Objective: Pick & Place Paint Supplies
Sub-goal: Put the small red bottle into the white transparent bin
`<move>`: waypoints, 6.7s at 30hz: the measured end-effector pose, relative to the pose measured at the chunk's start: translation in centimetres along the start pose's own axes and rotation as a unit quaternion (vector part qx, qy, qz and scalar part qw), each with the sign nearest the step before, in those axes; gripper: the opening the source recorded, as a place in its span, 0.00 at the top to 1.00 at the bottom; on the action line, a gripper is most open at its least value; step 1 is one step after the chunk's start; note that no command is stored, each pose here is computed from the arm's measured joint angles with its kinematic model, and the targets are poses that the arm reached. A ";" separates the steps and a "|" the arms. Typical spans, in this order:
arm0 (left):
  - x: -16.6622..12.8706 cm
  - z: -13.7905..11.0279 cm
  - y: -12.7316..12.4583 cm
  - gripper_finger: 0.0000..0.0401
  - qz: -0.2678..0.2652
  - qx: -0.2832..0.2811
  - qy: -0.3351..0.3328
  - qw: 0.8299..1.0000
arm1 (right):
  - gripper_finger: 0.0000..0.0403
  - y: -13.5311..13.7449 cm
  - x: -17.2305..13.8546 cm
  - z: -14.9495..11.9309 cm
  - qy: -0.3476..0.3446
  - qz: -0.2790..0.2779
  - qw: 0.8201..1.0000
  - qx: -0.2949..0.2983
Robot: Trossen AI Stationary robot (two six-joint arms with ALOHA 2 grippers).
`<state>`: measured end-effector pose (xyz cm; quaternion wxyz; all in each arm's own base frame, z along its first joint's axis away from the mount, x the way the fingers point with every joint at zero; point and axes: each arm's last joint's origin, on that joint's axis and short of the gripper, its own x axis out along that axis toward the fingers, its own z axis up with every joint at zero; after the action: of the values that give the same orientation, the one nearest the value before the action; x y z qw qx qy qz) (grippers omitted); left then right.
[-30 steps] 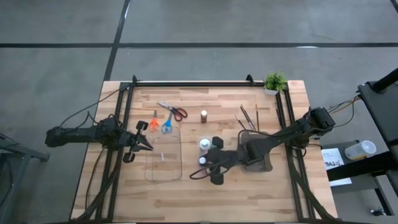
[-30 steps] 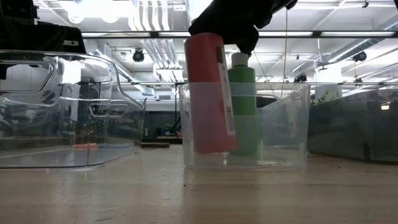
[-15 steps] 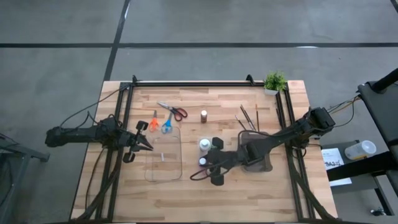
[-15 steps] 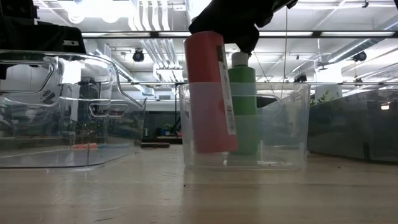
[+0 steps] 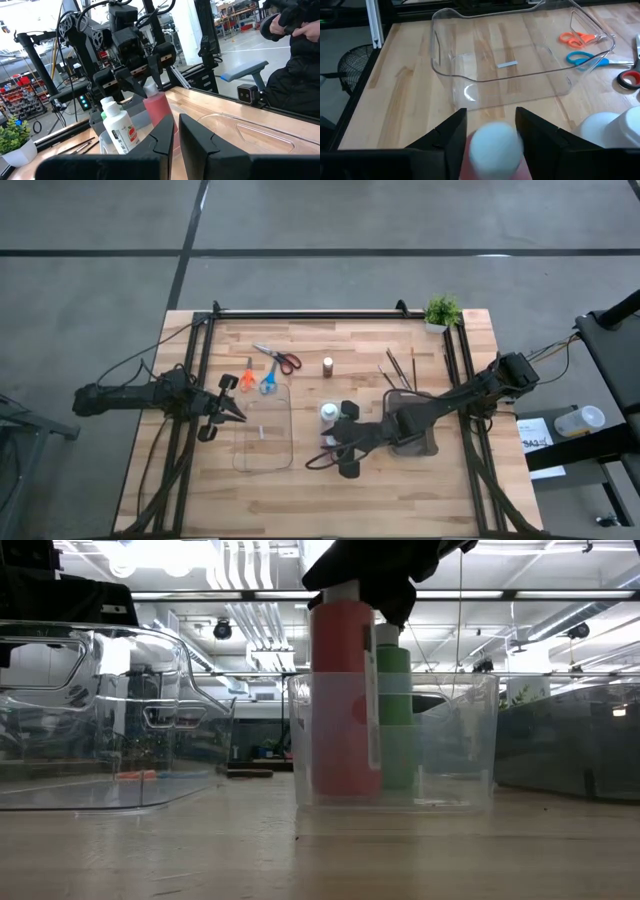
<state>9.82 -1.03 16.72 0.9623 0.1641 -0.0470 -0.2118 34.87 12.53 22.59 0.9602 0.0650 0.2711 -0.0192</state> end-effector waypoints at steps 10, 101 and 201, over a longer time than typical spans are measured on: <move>0.0 0.0 0.0 0.91 0.000 0.000 0.000 1.000 | 0.56 0.0 0.0 0.0 0.000 0.000 1.000 -0.001; 0.0 0.0 0.0 0.91 0.000 0.000 0.000 1.000 | 0.37 -29.1 2.0 -0.2 0.023 0.024 0.999 0.006; 0.0 0.0 0.0 0.91 0.000 0.000 0.000 1.000 | 0.37 -27.7 3.5 -1.0 0.044 0.021 0.999 -0.009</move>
<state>9.83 -1.03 16.71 0.9623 0.1641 -0.0468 -0.2116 35.30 -14.83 16.71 0.9481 0.0627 0.3116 0.0064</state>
